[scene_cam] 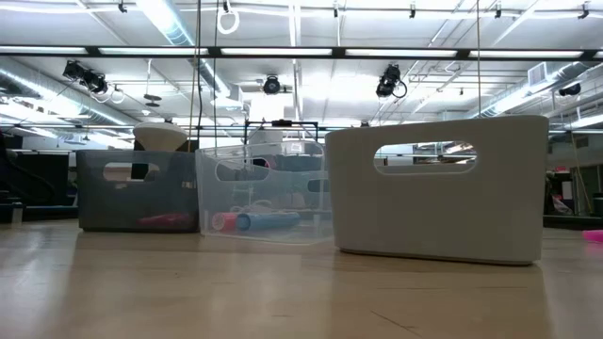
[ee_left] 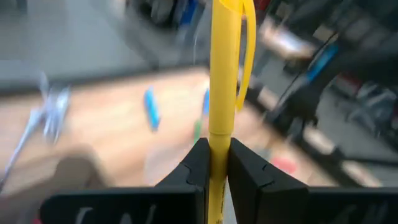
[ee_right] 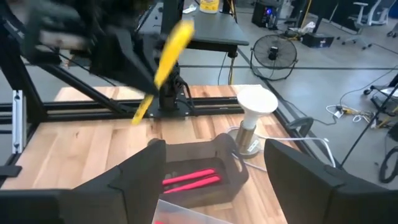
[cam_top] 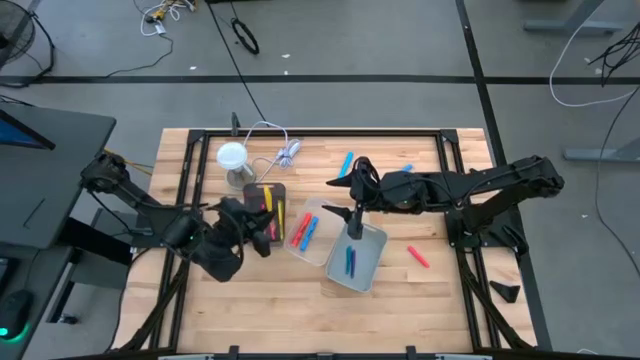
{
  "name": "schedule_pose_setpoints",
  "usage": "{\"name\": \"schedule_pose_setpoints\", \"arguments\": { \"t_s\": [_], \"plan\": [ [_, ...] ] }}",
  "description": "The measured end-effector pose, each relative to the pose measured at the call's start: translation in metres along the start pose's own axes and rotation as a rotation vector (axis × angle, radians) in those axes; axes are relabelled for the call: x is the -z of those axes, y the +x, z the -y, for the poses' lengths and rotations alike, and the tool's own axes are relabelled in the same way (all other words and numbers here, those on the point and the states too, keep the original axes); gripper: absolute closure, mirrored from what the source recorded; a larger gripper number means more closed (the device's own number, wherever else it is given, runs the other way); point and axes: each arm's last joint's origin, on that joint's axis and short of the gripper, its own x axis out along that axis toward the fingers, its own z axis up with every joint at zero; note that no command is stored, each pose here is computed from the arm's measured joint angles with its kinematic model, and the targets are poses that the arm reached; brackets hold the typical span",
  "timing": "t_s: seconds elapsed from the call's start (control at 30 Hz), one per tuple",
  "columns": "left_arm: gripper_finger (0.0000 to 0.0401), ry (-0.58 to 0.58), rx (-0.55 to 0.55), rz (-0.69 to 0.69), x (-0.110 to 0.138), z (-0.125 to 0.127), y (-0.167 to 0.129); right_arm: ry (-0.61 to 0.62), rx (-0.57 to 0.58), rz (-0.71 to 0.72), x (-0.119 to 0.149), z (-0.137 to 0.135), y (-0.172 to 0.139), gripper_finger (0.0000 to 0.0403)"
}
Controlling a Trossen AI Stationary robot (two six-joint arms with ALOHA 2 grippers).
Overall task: Pick & Place Markers
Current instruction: Put the yellow marker into the black bin
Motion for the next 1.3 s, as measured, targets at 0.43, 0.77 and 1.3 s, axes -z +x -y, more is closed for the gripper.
{"name": "schedule_pose_setpoints", "arguments": {
  "t_s": [0.43, 0.77, 1.3],
  "plan": [
    [0.0365, -0.140, -0.529, -0.661, 0.010, -0.063, 0.007, 0.009, 0.038, 0.001, -0.001, 0.014, 0.005, 0.0128],
    [0.0365, -0.263, -0.655, -0.836, 0.002, -0.073, 0.026, 0.022, 0.059, 0.045, -0.005, 0.020, 0.006, 0.0128],
    [0.0365, -0.277, -0.687, -0.873, -0.004, -0.095, 0.114, -0.049, 0.062, 0.062, -0.007, 0.021, 0.006, 0.0128]
  ]
}}
